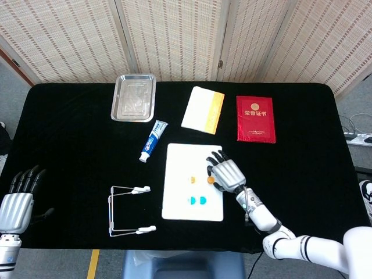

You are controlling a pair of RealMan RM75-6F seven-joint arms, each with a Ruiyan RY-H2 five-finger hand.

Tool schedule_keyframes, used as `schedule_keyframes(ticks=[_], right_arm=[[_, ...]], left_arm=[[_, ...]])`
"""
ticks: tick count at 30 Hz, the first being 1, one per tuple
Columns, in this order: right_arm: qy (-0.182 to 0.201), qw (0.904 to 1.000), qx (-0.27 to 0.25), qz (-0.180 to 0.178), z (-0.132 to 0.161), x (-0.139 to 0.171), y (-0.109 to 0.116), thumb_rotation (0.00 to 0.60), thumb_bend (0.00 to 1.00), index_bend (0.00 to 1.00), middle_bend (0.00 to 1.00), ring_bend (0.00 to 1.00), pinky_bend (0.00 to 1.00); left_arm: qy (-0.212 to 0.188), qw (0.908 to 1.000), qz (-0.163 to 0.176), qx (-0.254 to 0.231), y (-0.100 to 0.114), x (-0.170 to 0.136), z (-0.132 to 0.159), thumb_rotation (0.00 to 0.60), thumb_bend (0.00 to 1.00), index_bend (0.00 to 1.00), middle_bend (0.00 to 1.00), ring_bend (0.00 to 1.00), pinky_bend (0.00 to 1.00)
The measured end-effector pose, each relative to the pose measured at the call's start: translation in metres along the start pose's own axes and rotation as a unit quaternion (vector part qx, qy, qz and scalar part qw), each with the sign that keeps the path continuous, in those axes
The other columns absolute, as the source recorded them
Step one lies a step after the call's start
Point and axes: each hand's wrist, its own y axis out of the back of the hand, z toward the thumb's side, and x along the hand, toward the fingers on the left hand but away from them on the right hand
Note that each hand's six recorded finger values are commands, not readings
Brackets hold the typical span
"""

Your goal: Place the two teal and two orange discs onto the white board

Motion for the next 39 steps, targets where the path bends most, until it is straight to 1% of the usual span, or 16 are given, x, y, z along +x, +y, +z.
schedule_keyframes(ticks=[4,13,15,19,23,26,30,33,36,39], right_arm=[[0.005,1.0,0.003,0.002,0.012,-0.011,0.0,0.6,0.4,0.52,0.19,0.01,0.0],[0.004,1.0,0.008,0.002,0.017,-0.017,0.0,0.6,0.4,0.5,0.18,0.01,0.0],[0.005,1.0,0.009,0.001,0.018,-0.017,0.0,0.6,0.4,0.48,0.18,0.01,0.0],[0.006,0.9999,0.008,0.003,0.018,-0.018,-0.002,0.6,0.4,0.38,0.18,0.01,0.0],[0.005,0.9999,0.008,0.002,0.017,-0.017,-0.003,0.6,0.4,0.33,0.18,0.01,0.0],[0.006,0.9999,0.007,-0.005,0.017,-0.016,0.001,0.6,0.4,0.31,0.18,0.01,0.0],[0.001,0.9995,0.003,-0.03,0.011,-0.009,0.013,0.6,0.4,0.31,0.18,0.01,0.0],[-0.013,0.9981,0.001,-0.061,-0.003,0.003,0.028,0.6,0.4,0.31,0.18,0.01,0.0],[-0.038,0.9945,-0.002,-0.097,-0.024,0.023,0.044,0.6,0.4,0.3,0.18,0.03,0.0],[-0.066,0.9889,-0.002,-0.133,-0.049,0.051,0.056,0.6,0.4,0.25,0.17,0.04,0.0]], left_arm=[[0.004,1.0,-0.002,0.0,-0.001,-0.002,-0.003,0.6,0.16,0.02,0.0,0.0,0.0],[0.006,1.0,-0.001,-0.001,-0.002,-0.002,-0.005,0.6,0.16,0.02,0.0,0.0,0.0],[0.006,1.0,-0.001,-0.001,-0.002,-0.002,-0.005,0.6,0.16,0.02,0.0,0.0,0.0],[0.007,1.0,-0.002,0.0,-0.003,-0.002,-0.006,0.6,0.16,0.02,0.0,0.0,0.0],[0.006,1.0,-0.002,-0.001,-0.003,-0.002,-0.005,0.6,0.16,0.02,0.0,0.0,0.0],[0.005,1.0,-0.002,-0.001,-0.003,-0.001,-0.004,0.6,0.16,0.02,0.0,0.0,0.0],[0.004,1.0,0.0,-0.001,-0.002,0.0,-0.004,0.6,0.16,0.02,0.0,0.0,0.0],[0.002,1.0,0.0,-0.001,-0.002,0.002,-0.003,0.6,0.16,0.02,0.0,0.0,0.0],[-0.001,1.0,0.001,-0.002,-0.002,0.003,0.0,0.6,0.16,0.02,0.0,0.0,0.0],[-0.004,1.0,0.001,0.001,-0.002,0.004,0.003,0.6,0.16,0.02,0.0,0.0,0.0]])
